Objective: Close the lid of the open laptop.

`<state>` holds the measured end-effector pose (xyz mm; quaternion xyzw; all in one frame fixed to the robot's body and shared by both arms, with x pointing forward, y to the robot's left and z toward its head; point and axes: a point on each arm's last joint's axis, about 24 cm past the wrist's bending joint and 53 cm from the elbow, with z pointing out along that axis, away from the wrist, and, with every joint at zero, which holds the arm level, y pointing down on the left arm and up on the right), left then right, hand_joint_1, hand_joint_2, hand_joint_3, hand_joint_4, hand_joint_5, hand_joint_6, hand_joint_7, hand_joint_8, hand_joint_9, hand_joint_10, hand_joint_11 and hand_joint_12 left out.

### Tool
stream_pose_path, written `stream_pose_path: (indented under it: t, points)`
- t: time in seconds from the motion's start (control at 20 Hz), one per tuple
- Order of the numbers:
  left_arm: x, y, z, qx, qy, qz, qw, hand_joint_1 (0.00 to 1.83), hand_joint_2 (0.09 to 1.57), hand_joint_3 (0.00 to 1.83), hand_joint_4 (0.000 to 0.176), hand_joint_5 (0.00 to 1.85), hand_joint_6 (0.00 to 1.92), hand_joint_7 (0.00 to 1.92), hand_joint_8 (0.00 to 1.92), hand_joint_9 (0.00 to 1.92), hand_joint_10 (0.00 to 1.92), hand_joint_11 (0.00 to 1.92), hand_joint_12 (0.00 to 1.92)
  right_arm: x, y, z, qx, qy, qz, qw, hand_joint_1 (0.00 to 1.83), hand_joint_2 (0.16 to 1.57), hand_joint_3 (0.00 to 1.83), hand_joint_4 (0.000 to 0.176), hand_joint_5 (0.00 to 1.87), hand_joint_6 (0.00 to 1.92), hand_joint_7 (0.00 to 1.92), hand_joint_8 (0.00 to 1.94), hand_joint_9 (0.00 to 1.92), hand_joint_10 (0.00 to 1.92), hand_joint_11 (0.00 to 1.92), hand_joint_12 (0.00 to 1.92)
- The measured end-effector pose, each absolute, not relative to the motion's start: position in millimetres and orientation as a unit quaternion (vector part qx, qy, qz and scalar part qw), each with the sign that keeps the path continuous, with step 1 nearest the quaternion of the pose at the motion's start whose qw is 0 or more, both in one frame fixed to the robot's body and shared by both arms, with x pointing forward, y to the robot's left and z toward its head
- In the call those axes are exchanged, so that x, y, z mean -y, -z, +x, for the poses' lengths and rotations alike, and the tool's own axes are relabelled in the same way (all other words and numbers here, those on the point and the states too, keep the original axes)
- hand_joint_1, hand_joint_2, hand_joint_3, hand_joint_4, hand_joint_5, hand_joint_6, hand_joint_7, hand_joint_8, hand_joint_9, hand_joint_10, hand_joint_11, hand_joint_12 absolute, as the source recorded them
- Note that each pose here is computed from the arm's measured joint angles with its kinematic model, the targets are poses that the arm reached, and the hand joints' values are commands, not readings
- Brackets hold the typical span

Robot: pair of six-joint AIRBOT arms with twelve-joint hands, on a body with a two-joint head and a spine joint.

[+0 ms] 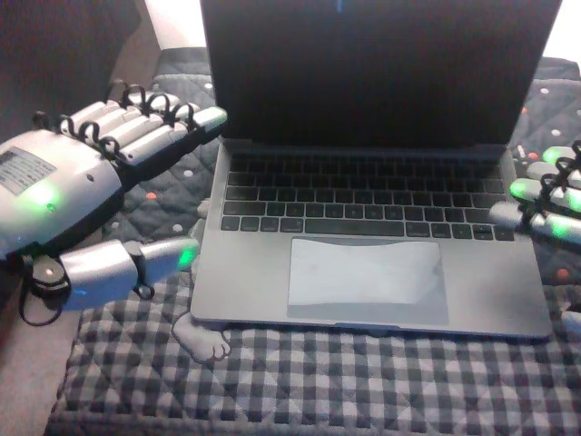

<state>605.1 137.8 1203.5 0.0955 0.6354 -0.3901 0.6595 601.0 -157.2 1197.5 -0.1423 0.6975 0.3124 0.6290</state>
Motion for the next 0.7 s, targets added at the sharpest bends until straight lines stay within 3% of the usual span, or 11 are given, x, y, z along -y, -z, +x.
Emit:
stream_pose_path:
  t: [0.05,0.15,0.2,0.25,0.3,0.35,0.45,0.5,0.55,0.65,0.7]
  points:
    - [-136.3,-1203.1,604.0,-0.636,0.391,0.099,0.658,0.36,1.43,0.0,0.067,0.03,0.0,0.08,0.01,0.03,0.05,0.0,0.11,157.6,-1197.6,601.4,-0.698,-0.312,-0.142,0.629,0.11,1.37,0.04,0.112,0.0,0.0,0.0,0.0,0.0,0.0,0.0,0.0]
    - [-133.4,-1203.0,601.6,-0.635,0.399,0.102,0.654,0.4,1.43,0.0,0.035,0.08,0.01,0.12,0.01,0.06,0.05,0.0,0.25,158.0,-1198.2,601.7,-0.697,-0.313,-0.14,0.63,0.12,1.38,0.03,0.116,0.0,0.0,0.0,0.0,0.0,0.0,0.0,0.0]
    - [-131.8,-1202.9,600.1,-0.635,0.402,0.104,0.651,0.37,1.43,0.0,0.033,0.1,0.01,0.16,0.02,0.12,0.06,0.0,0.44,158.4,-1198.7,602.0,-0.697,-0.313,-0.138,0.63,0.12,1.38,0.03,0.125,0.0,0.0,0.0,0.0,0.0,0.0,0.0,0.0]
    - [-130.3,-1203.2,598.7,-0.635,0.404,0.104,0.65,0.31,1.44,0.0,0.047,0.09,0.0,0.2,0.02,0.15,0.07,0.0,0.56,158.6,-1199.5,602.1,-0.696,-0.314,-0.137,0.632,0.12,1.39,0.03,0.113,0.0,0.0,0.0,0.0,0.0,0.0,0.0,0.0]
    - [-128.3,-1203.0,597.0,-0.634,0.406,0.109,0.649,0.34,1.44,0.0,0.054,0.09,0.0,0.25,0.02,0.19,0.08,0.0,0.84,158.6,-1200.7,602.2,-0.694,-0.315,-0.137,0.633,0.13,1.4,0.03,0.104,0.0,0.0,0.0,0.0,0.0,0.0,0.0,0.0]
    - [-124.8,-1202.6,594.0,-0.634,0.414,0.114,0.644,0.38,1.43,0.0,0.048,0.15,0.02,0.27,0.02,0.22,0.09,0.0,1.05,158.6,-1202.1,602.2,-0.692,-0.316,-0.136,0.635,0.11,1.41,0.03,0.097,0.0,0.0,0.0,0.0,0.0,0.0,0.0,0.0]
    - [-118.1,-1199.7,588.1,-0.638,0.426,0.12,0.63,0.26,1.45,0.0,0.055,0.14,0.0,0.23,0.0,0.2,0.06,0.0,0.74,158.6,-1203.1,602.2,-0.69,-0.316,-0.136,0.636,0.09,1.41,0.02,0.089,0.0,0.0,0.0,0.0,0.0,0.0,0.0,0.0]
    - [-110.4,-1192.7,582.9,-0.645,0.432,0.131,0.616,0.33,1.45,0.0,0.041,0.14,0.0,0.23,0.0,0.2,0.05,0.0,0.6,158.8,-1204.2,602.2,-0.689,-0.317,-0.135,0.638,0.07,1.42,0.02,0.074,0.0,0.0,0.0,0.0,0.0,0.0,0.0,0.0]
    - [-105.0,-1186.3,580.4,-0.652,0.436,0.136,0.606,0.39,1.46,0.0,0.004,0.17,0.01,0.25,0.01,0.2,0.04,0.0,0.54,158.7,-1205.0,602.1,-0.688,-0.318,-0.135,0.639,0.08,1.41,0.01,0.073,0.0,0.0,0.0,0.0,0.0,0.0,0.0,0.0]
    - [-89.3,-1165.1,572.0,-0.673,0.441,0.152,0.574,0.4,1.44,0.0,0.0,0.21,0.02,0.27,0.01,0.19,0.03,0.0,0.46,158.7,-1207.1,602.0,-0.685,-0.319,-0.135,0.641,0.08,1.41,0.01,0.075,0.0,0.0,0.0,0.0,0.0,0.0,0.0,0.0]
    - [-83.4,-1156.3,568.3,-0.683,0.443,0.158,0.559,0.42,1.42,0.0,0.0,0.23,0.02,0.28,0.01,0.2,0.04,0.0,0.52,158.8,-1207.6,602.1,-0.684,-0.32,-0.134,0.642,0.07,1.41,0.01,0.079,0.0,0.0,0.0,0.0,0.0,0.0,0.0,0.0]
